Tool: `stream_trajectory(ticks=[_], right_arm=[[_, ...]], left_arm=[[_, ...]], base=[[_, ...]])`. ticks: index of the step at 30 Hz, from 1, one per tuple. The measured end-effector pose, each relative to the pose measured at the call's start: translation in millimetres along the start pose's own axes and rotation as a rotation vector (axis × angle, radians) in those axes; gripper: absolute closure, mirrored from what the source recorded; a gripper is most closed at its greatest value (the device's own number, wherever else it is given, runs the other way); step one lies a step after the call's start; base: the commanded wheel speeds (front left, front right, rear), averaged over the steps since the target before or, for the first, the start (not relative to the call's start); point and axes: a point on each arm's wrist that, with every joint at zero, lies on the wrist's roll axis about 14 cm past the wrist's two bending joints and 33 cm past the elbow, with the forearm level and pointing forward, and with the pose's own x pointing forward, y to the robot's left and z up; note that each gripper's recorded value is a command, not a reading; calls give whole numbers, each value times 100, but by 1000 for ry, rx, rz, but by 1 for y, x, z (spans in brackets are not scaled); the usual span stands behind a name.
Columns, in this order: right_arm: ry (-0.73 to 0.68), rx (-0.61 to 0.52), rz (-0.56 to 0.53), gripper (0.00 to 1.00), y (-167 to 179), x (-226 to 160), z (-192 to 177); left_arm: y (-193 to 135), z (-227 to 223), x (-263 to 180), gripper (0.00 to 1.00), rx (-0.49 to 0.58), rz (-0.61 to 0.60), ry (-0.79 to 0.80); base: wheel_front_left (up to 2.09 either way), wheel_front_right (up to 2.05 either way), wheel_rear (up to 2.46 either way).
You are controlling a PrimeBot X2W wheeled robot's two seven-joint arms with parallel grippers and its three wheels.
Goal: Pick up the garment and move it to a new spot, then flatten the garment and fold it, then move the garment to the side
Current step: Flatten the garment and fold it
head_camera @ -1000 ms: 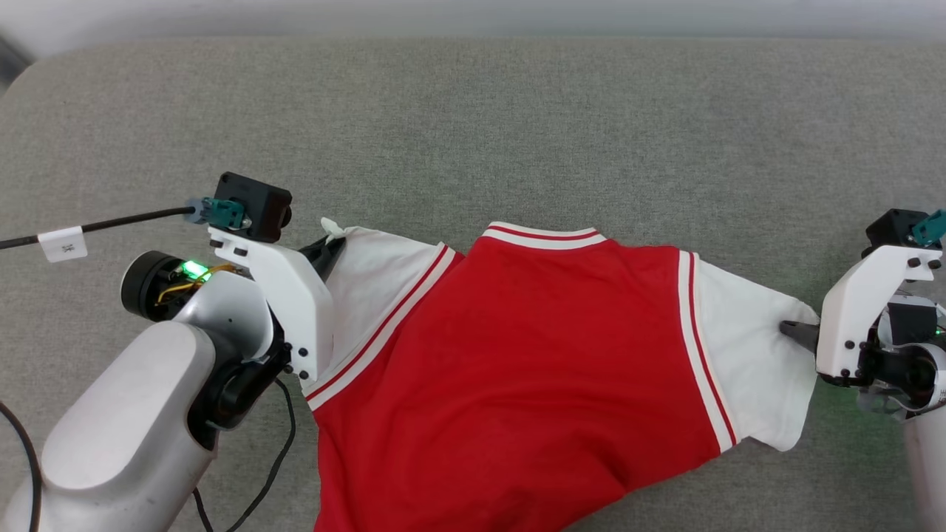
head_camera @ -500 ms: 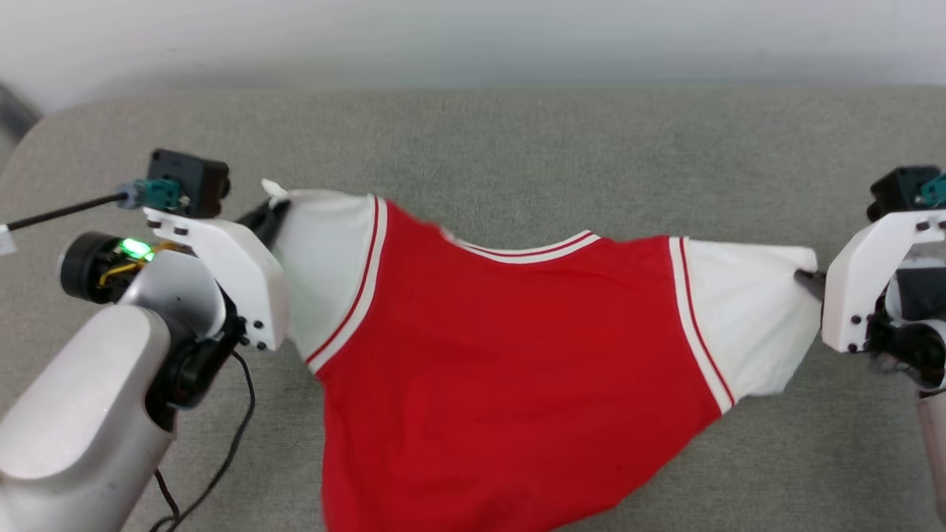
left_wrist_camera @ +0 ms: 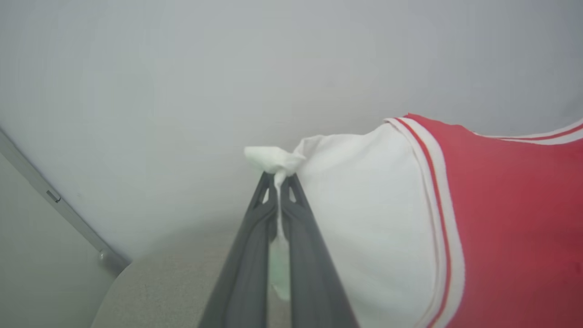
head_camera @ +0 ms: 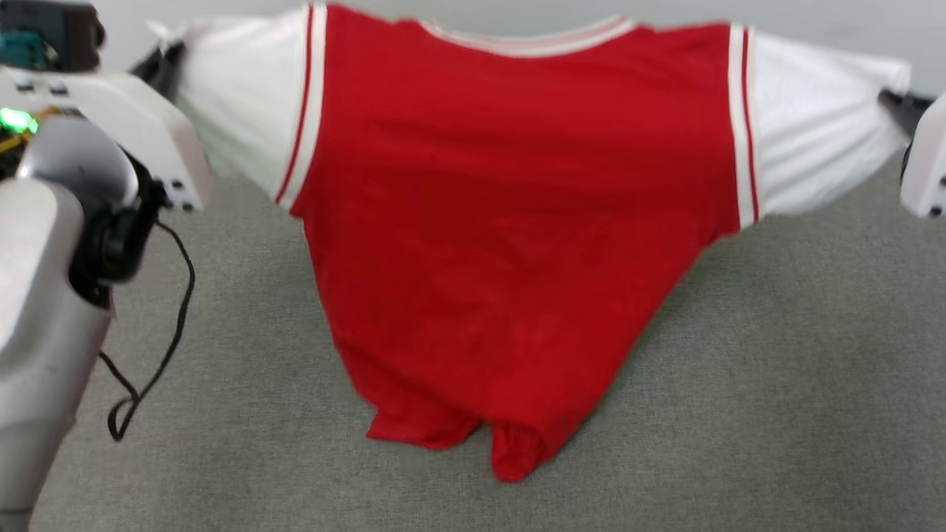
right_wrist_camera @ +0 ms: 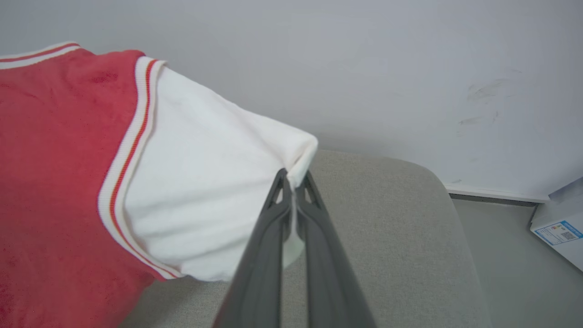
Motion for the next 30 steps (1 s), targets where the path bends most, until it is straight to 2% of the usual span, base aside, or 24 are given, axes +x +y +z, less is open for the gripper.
stream_trajectory(ticks=[7,11,21,26,30], right_arm=[[-139,-32,-21,100,-4,9,67],[-244,-46,-45,100,-10,22,107],[-518,-67,-85,100,-17,66,184],[-622,-67,-96,100,-22,94,201],[-637,-80,-92,100,-22,128,189]], left_arm=[[22,44,33,100,5,78,-93],[25,53,62,100,-33,86,-103],[39,124,123,100,-28,138,-430],[41,123,157,100,-39,143,-508],[38,99,187,100,-61,136,-513]], base=[[0,0,0],[0,0,0],[0,0,0],[0,0,0],[0,0,0]])
